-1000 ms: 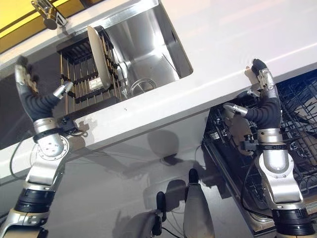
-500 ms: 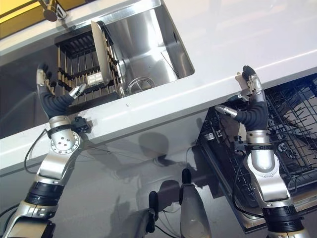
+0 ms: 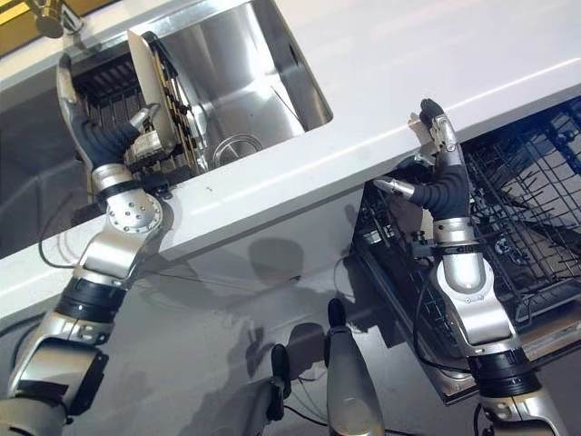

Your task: Pick up plates and place into dishwasher.

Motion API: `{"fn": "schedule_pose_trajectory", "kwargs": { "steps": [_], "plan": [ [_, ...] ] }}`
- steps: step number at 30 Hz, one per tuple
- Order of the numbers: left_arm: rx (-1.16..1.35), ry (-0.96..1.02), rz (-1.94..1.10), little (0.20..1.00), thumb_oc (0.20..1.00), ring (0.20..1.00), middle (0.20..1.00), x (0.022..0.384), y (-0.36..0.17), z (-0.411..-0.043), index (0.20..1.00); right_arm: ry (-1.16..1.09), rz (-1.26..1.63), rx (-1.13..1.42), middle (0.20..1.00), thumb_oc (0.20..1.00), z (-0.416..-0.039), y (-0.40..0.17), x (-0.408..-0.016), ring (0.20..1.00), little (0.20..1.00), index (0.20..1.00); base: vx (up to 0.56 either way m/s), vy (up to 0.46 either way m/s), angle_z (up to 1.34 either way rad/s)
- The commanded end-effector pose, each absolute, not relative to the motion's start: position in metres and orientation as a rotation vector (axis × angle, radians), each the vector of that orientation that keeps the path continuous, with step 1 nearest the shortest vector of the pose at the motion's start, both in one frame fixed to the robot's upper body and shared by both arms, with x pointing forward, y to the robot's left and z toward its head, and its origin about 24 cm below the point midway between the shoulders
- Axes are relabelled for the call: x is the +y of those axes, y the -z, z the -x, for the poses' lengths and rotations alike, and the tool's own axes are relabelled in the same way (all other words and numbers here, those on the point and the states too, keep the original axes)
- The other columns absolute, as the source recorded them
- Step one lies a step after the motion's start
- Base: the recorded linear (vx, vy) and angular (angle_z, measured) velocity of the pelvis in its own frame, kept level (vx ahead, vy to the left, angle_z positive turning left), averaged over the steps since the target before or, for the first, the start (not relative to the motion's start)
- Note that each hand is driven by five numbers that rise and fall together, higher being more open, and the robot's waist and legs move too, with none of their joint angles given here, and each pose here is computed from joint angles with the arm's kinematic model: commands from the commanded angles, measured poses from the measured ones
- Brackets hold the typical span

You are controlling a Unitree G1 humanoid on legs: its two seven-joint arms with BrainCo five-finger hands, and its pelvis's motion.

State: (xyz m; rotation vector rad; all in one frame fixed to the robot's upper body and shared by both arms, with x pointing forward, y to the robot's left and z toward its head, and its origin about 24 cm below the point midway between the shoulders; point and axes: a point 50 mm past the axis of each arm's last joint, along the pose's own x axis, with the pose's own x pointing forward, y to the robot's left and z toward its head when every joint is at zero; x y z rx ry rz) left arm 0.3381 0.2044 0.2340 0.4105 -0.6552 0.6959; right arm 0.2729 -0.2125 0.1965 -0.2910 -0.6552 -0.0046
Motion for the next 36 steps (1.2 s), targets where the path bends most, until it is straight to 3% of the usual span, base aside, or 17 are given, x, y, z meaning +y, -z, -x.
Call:
{"fn": "schedule_pose_trajectory", "kwargs": {
  "steps": [1,14,25,36],
  "plan": [
    [-0.675,-0.722,-0.53,1.0,1.0,1.0,1.0,0.201,-0.237,-0.347,1.0,-0.081,0.308,-0.59,1.0,1.0,-0.28,-0.19,-0.203,1.0,1.0,1.0,0.02,0.036,-0.13],
    [-0.597,-0.784,-0.544,1.0,1.0,1.0,1.0,0.205,-0.225,-0.355,1.0,-0.108,0.323,-0.613,1.0,1.0,-0.282,-0.198,-0.199,1.0,1.0,1.0,0.01,0.017,-0.06],
    [-0.307,-0.98,-0.46,1.0,1.0,1.0,1.0,0.238,-0.185,-0.365,1.0,-0.136,0.33,-0.607,1.0,1.0,-0.284,-0.204,-0.195,1.0,1.0,1.0,0.01,0.011,-0.03],
    [-0.218,-0.931,-0.5,1.0,1.0,1.0,1.0,0.248,-0.183,-0.374,1.0,-0.16,0.336,-0.617,1.0,1.0,-0.287,-0.21,-0.192,1.0,1.0,1.0,0.0,0.005,-0.01]
  ]
}}
